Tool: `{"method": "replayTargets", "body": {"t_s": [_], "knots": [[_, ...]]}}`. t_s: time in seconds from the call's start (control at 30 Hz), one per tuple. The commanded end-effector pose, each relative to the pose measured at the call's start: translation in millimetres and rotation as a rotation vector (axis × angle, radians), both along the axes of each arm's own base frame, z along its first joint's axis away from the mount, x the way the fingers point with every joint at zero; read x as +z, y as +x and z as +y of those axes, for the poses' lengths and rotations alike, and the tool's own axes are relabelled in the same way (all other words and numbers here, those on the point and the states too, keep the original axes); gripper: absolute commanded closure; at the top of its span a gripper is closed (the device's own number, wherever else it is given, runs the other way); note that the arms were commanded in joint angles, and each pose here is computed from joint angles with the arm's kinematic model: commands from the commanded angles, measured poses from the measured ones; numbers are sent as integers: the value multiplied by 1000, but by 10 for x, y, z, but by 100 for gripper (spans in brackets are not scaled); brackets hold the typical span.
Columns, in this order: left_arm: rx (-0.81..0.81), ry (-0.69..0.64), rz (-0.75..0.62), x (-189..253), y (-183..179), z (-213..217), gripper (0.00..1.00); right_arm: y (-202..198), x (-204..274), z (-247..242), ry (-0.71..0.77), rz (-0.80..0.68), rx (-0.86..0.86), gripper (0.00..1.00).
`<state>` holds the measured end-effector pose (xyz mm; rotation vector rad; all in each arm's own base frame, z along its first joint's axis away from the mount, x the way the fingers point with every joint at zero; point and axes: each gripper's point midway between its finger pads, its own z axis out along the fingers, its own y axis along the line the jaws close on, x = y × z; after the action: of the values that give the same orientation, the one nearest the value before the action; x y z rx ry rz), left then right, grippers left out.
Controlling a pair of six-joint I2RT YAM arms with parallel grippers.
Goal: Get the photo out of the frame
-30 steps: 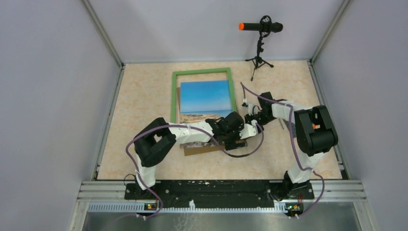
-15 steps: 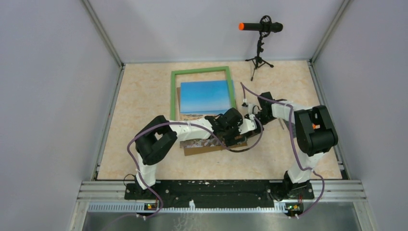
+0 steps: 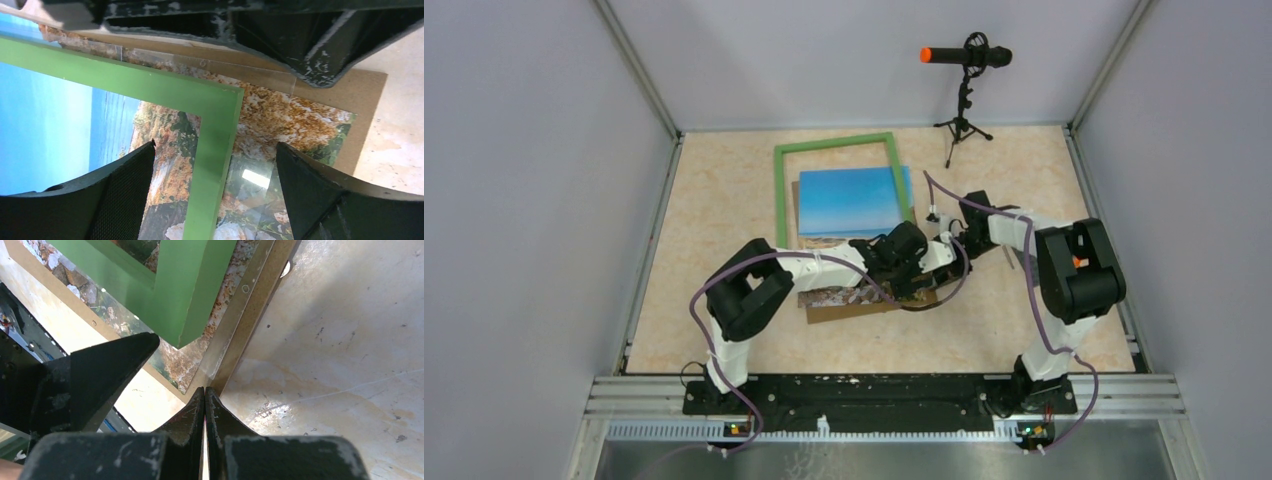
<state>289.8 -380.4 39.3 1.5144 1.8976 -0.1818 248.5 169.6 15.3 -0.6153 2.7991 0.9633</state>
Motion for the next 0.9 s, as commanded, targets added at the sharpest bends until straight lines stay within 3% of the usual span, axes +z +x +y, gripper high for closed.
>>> {"method": "replayTargets", "body": {"t_s": [0.0, 0.3, 0.6, 0.73, 0.87], "knots": [[62, 121, -1, -259, 130, 321, 7, 32, -320, -223, -163, -28, 24, 100], [88, 117, -19, -163, 293, 467, 8, 23, -316, -219, -161, -27, 28, 100], [-158, -28, 34, 372, -220, 472, 4, 20, -312, -227, -162, -30, 32, 100], [-281, -18, -81, 783, -481, 842, 3, -2, -308, -215, -153, -23, 40, 100], [-347, 111, -130, 728, -794, 1494, 4, -6, -281, -198, -136, -26, 47, 100]]}}
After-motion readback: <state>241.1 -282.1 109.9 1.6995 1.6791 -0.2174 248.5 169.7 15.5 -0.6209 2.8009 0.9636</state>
